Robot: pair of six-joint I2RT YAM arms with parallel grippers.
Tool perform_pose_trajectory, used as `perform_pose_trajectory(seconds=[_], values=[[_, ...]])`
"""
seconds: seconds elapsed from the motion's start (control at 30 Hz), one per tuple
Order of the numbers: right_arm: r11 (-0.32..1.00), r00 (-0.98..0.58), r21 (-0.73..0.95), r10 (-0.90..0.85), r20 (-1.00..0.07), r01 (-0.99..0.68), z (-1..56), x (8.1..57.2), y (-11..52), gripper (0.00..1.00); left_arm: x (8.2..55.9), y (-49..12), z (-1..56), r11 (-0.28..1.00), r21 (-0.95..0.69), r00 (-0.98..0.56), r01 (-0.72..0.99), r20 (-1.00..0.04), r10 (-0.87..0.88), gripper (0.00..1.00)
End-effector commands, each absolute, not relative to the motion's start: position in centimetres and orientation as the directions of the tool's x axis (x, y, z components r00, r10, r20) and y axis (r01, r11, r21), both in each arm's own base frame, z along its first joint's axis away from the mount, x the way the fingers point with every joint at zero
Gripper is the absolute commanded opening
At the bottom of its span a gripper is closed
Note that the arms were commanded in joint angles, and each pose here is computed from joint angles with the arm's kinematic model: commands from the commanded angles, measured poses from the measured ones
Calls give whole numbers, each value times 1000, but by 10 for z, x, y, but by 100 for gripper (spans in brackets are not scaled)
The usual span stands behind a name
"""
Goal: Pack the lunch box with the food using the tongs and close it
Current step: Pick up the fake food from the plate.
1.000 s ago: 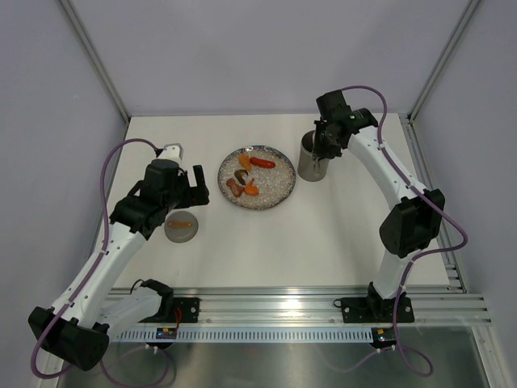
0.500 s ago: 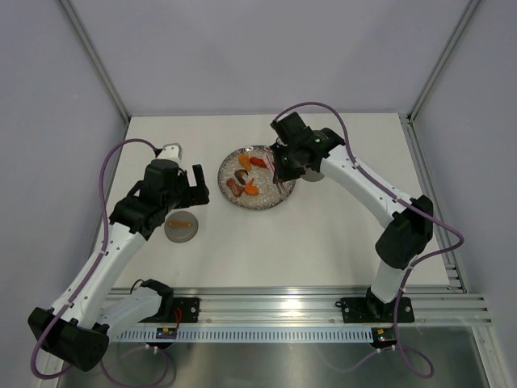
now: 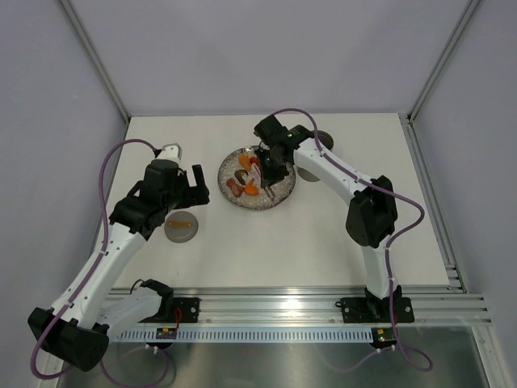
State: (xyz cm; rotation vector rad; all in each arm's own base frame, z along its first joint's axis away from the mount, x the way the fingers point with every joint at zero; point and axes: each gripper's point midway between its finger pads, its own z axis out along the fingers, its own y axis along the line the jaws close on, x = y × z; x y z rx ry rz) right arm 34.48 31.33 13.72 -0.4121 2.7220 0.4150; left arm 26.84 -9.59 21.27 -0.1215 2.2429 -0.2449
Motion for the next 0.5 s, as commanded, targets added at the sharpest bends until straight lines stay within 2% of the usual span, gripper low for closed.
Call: perform_pose_trajectory(seconds=[0.0,0.03,0.47], values=[[891,-865,247,-249,-437,-381,156,361,330,21,273,-101,234,967,-252,-584,24,-789,-191,99],[896,-872,232,-262,-413,-379,146,362,330,22,272,-101,234,968,-252,-585,23,-788,-191,99],[924,-870,178,-237,-432,-340,130,403,346,27,270,-96,238,971,-238,-575,11,-796,-189,99]])
